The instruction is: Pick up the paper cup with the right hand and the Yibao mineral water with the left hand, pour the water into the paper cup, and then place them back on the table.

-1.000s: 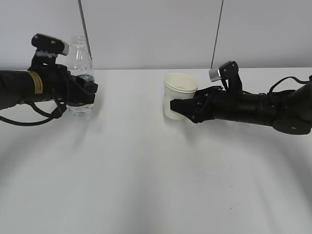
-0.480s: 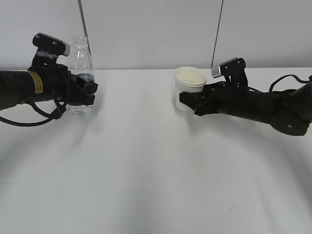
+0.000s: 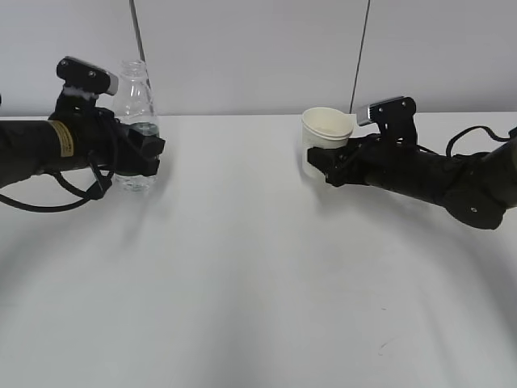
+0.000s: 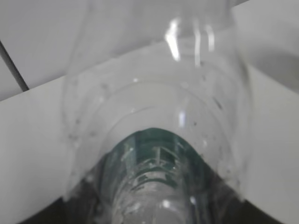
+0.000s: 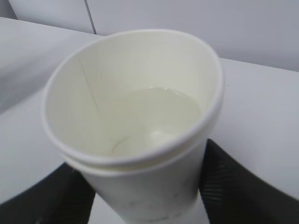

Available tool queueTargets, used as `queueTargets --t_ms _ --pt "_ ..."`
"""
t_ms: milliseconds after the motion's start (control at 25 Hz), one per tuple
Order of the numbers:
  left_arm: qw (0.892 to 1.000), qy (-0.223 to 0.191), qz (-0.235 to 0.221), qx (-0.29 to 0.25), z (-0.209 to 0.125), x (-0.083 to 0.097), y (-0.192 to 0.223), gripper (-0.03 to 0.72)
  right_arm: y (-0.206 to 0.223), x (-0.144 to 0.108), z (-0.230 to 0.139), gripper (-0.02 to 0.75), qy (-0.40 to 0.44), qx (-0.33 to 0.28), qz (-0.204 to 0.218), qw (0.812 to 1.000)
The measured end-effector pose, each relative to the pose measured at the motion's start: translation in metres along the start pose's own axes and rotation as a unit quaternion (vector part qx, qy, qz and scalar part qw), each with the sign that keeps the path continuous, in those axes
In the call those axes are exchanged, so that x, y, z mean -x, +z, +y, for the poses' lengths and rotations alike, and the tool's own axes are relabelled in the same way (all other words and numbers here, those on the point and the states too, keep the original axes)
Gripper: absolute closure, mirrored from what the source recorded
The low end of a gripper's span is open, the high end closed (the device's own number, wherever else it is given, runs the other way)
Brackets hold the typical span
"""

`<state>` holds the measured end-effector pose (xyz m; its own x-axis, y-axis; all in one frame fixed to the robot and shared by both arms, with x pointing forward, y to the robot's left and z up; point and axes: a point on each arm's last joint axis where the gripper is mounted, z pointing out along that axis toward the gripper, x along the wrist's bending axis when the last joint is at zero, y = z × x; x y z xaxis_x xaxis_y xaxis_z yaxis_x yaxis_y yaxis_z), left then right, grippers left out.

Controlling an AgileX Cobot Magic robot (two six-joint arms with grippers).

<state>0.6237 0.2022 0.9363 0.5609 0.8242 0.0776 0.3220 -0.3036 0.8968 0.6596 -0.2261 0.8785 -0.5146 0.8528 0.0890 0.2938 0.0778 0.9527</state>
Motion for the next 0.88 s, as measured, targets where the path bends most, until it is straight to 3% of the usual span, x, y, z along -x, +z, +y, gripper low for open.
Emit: queueTargets --t_ms 560,880 --pt "1.0 -0.008 -0.008 0.017 -0.013 0.001 0.012 0.384 0.004 0.006 -0.016 0.237 0.008 -0.007 -0.028 1.0" --pt "1.0 -0.004 0.005 0.025 -0.011 -0.001 0.012 0.384 0.009 0.007 -0.033 0.237 0.018 -0.006 -0.023 1.0"
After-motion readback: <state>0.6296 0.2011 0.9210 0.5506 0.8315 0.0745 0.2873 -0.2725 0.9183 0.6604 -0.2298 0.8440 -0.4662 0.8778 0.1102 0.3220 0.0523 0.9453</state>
